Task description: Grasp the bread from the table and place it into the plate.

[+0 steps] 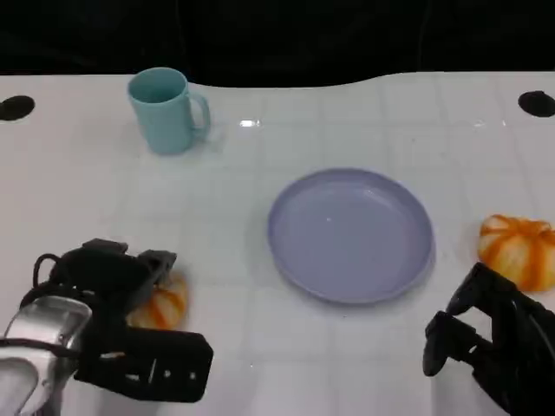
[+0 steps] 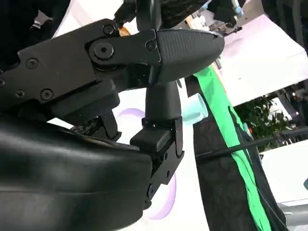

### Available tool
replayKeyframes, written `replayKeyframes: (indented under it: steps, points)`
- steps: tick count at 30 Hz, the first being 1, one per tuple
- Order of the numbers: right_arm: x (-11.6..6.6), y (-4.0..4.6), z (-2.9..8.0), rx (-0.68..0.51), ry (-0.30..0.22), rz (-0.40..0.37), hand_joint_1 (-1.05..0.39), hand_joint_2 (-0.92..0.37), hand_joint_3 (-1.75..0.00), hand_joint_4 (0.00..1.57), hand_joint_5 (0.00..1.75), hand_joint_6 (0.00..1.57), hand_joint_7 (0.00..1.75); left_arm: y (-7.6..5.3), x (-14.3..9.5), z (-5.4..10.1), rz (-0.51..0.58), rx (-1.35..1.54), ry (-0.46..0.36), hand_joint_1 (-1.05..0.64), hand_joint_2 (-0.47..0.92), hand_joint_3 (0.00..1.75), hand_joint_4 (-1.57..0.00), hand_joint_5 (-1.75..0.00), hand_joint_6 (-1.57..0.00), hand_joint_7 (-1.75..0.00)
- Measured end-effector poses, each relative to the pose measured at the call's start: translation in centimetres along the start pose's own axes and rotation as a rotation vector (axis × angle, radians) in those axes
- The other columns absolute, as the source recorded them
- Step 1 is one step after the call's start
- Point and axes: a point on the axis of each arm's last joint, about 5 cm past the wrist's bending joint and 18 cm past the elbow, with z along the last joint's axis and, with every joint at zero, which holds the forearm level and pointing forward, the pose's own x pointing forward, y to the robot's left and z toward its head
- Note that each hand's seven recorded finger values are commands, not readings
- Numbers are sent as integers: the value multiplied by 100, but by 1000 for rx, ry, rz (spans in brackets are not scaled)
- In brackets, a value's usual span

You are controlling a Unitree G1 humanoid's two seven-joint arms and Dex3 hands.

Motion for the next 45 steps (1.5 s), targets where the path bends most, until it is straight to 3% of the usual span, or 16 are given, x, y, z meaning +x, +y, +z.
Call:
replayKeyframes:
  steps: [6, 10, 11, 13, 16, 17, 18, 19, 20, 22, 27, 29, 33, 38, 45]
  points:
    - [-3, 0, -1, 0, 0, 0, -60, -92, -38, 75, 175, 62, 159, -2, 167, -10, -23, 8, -19, -49, 88, 0, -21, -13, -23, -3]
    - [-3, 0, -1, -1, -1, -1, -60, -92, -38, 75, 175, 61, 159, -28, 217, -43, -17, -18, -42, -38, 92, 4, -35, -20, -34, -6]
    - [-3, 0, -1, 0, -1, -1, -60, -92, -39, 74, 175, 60, 159, -36, 228, -56, -14, -35, -43, -34, 92, 6, -45, -31, -43, -8]
    - [-3, 0, -1, 1, -1, 0, -60, -92, -38, 74, 175, 60, 160, -68, 246, -82, 11, -79, -51, -27, 92, 10, -49, -95, -65, -6]
    - [-3, -1, 0, 6, -3, 1, -60, -92, -38, 74, 175, 60, 160, -152, 261, -109, 84, -135, -63, -27, 92, 23, -66, -137, -96, -19]
    - [-3, -1, 0, 6, -4, 1, -60, -92, -38, 74, 175, 60, 159, -176, 266, -117, 109, -156, -67, -29, 92, 23, -74, -155, -101, -47]
    - [-4, -1, 0, 7, -3, 1, -60, -92, -38, 74, 175, 60, 159, -198, 270, -128, 131, -171, -69, -29, 92, 22, -80, -165, -84, -103]
    - [-4, -2, 0, 7, -3, 1, -59, -92, -38, 74, 175, 60, 159, -220, 273, -135, 163, -177, -74, -28, 92, 24, -84, -169, -73, -138]
    - [-6, -3, 0, 6, -2, 1, -60, -92, -38, 74, 175, 60, 160, -246, 275, -137, 200, -182, -80, -25, 92, 31, -87, -173, -69, -160]
    - [-11, -8, 1, 5, -1, -1, -60, -92, -37, 74, 175, 60, 160, -299, 275, -138, 288, -200, -99, -23, 92, 38, -90, -174, -66, -172]
    - [-11, -10, 4, 4, -2, -3, -60, -92, -37, 74, 175, 61, 159, -375, 265, -145, 397, -253, -135, -21, 83, 61, -91, -175, -64, -175]
    - [-10, -10, 4, 4, -2, -3, -60, -92, -37, 74, 175, 61, 159, -391, 261, -145, 424, -266, -145, -20, 71, 85, -89, -175, -65, -175]
    - [-7, -11, 7, 3, -3, -2, -59, -92, -38, 75, 175, 62, 159, -397, 265, -117, 480, -305, -158, -20, 65, 100, -87, -175, -66, -175]
    - [-5, -31, -6, 5, 2, -5, -59, -92, -38, 75, 175, 61, 160, -339, 283, -61, 532, -392, -190, -19, 60, 109, -87, -175, -67, -175]
    - [-2, -53, -8, 6, 5, -10, -60, -92, -37, 75, 175, 59, 162, -123, 293, 16, 560, -487, -229, -20, 56, 110, -86, -175, -67, -175]
